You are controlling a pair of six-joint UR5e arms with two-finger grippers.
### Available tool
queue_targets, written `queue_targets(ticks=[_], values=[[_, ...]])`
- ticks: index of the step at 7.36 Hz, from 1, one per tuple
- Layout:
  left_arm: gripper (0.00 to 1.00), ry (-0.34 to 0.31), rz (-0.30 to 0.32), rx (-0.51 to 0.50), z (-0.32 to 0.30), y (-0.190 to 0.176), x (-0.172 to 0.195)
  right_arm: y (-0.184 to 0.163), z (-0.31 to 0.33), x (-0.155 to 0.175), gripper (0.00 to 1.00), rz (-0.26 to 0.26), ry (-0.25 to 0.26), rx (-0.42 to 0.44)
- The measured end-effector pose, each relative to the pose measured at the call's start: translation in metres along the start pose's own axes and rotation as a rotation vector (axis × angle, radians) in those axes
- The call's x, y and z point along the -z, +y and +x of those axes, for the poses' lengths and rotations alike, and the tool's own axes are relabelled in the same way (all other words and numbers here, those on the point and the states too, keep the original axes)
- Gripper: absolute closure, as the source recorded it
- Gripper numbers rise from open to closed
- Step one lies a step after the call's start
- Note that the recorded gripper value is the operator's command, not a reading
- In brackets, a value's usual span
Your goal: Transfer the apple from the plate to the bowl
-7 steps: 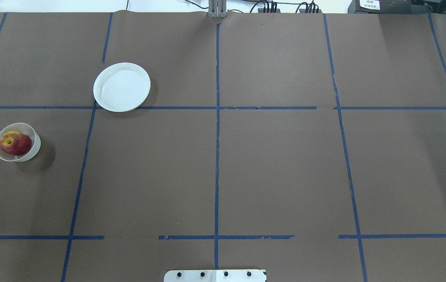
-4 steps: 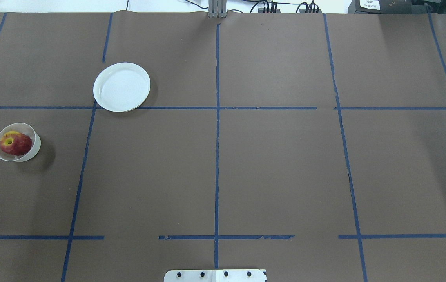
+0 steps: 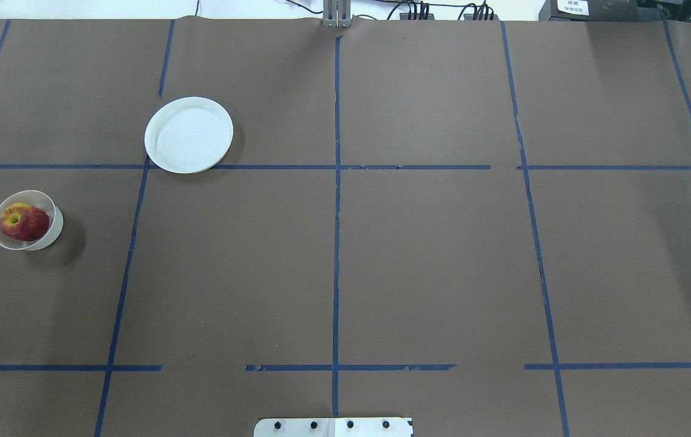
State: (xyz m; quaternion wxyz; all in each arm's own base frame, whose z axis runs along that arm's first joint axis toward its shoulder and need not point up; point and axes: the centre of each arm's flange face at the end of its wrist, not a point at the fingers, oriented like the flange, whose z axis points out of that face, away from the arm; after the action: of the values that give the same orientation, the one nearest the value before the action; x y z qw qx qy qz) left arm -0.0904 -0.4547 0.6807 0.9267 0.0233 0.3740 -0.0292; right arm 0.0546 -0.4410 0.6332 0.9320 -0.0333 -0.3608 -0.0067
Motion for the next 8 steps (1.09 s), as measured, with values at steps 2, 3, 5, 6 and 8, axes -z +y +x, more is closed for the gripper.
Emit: queue_targets(ticks=[2,3,5,6,8], values=[[0.0,0.002,-0.013,-0.016,-0.0017,0.0027,-0.0018,0.0,-0.0001,0.0001,0.0,0.0,0.0,0.0],[0.0,0.005,-0.022,-0.011,-0.0016,0.0029,-0.0021,0.0,-0.0001,0.0001,0.0,0.0,0.0,0.0],[0.0,0.025,-0.031,-0.004,0.0003,0.0031,-0.003,0.0,-0.0001,0.0001,0.0,0.0,0.0,0.0],[0.0,0.031,-0.032,-0.002,0.0006,0.0031,-0.0033,0.0,-0.0001,0.0001,0.0,0.0,0.0,0.0],[0.0,0.034,-0.032,-0.002,0.0009,0.0023,-0.0033,0.0,-0.0001,0.0001,0.0,0.0,0.0,0.0]])
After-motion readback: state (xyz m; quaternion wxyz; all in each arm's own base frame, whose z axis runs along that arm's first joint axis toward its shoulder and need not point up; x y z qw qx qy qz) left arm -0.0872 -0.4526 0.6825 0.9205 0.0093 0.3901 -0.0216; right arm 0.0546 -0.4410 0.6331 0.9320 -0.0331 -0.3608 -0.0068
